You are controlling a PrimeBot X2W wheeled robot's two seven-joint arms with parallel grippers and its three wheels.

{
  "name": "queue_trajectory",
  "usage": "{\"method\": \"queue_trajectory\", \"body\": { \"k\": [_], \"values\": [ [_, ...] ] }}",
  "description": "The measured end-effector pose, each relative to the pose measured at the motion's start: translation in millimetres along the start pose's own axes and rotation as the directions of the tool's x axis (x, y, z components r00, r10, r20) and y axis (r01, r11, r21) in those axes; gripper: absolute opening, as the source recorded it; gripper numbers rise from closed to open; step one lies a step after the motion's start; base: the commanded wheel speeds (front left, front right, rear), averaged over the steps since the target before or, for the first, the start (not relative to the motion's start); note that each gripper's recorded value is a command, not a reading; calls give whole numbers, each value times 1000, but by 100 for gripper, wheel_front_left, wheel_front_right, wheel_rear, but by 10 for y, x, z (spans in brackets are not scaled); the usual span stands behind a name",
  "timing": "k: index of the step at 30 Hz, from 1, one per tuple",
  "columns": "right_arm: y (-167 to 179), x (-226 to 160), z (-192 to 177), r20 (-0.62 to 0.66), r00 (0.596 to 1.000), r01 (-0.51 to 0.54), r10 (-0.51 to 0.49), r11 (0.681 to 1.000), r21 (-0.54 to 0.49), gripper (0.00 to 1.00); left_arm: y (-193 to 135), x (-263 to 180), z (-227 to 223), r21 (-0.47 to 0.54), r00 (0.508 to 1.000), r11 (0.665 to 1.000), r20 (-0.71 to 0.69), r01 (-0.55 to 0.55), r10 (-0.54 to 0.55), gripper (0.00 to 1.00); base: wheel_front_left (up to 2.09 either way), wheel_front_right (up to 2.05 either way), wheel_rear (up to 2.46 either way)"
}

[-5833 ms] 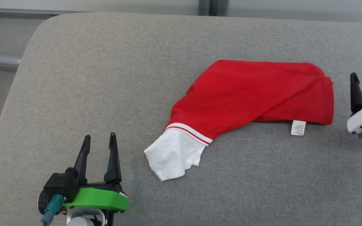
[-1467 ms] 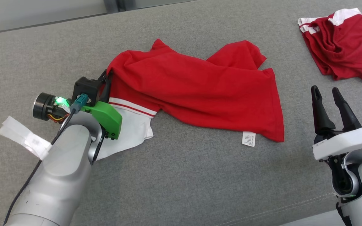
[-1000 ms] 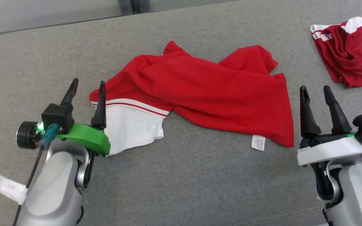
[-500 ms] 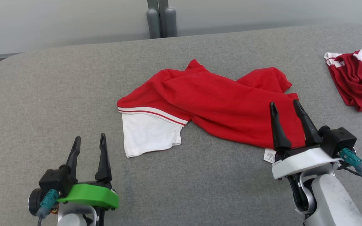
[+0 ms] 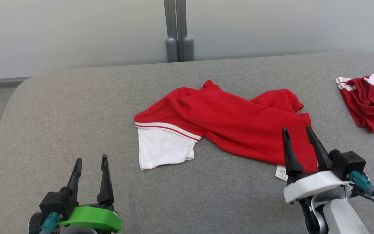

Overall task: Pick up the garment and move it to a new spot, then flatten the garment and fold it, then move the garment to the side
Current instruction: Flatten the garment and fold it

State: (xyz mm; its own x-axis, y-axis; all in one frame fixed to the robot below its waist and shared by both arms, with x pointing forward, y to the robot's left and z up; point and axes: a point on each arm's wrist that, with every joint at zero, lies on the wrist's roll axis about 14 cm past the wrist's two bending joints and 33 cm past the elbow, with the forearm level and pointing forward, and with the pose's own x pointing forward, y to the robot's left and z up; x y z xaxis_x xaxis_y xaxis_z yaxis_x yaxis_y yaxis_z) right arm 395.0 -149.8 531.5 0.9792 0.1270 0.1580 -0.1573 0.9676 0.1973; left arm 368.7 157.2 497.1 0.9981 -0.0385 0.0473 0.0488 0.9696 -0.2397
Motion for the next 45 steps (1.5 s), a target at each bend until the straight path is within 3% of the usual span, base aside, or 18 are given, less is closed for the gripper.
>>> {"method": "queue_trajectory", "body": {
  "k": [16, 21, 32, 42, 44, 45],
  "values": [
    [23, -59, -61, -23, 1000, -6, 5, 1000, -12, 100, -96, -50, -57, 1, 999, 999, -15, 34, -34, 100, 0, 0, 0],
    [13, -63, -122, -41, 999, -3, 3, 1000, -12, 100, -221, -79, -339, 0, 990, 997, -117, 80, -80, 100, 0, 0, 0],
    [-319, -150, -387, -127, 987, 89, -93, 995, -37, 100, -439, 160, -993, -90, 894, 990, -428, 109, -137, 100, 0, 0, 0],
    [-671, -331, -654, -217, 956, 187, -199, 979, -77, 100, -439, 349, -1363, -96, 835, 994, -544, 43, -89, 100, 0, 0, 0],
    [-741, -389, -729, -243, 944, 209, -222, 975, -80, 100, -425, 374, -1417, -109, 827, 994, -557, 21, -79, 88, 0, 0, 0],
    [-776, -424, -774, -258, 937, 220, -234, 972, -83, 100, -413, 393, -1438, -123, 824, 992, -563, 2, -72, 64, 0, 0, 0]
  ]
}}
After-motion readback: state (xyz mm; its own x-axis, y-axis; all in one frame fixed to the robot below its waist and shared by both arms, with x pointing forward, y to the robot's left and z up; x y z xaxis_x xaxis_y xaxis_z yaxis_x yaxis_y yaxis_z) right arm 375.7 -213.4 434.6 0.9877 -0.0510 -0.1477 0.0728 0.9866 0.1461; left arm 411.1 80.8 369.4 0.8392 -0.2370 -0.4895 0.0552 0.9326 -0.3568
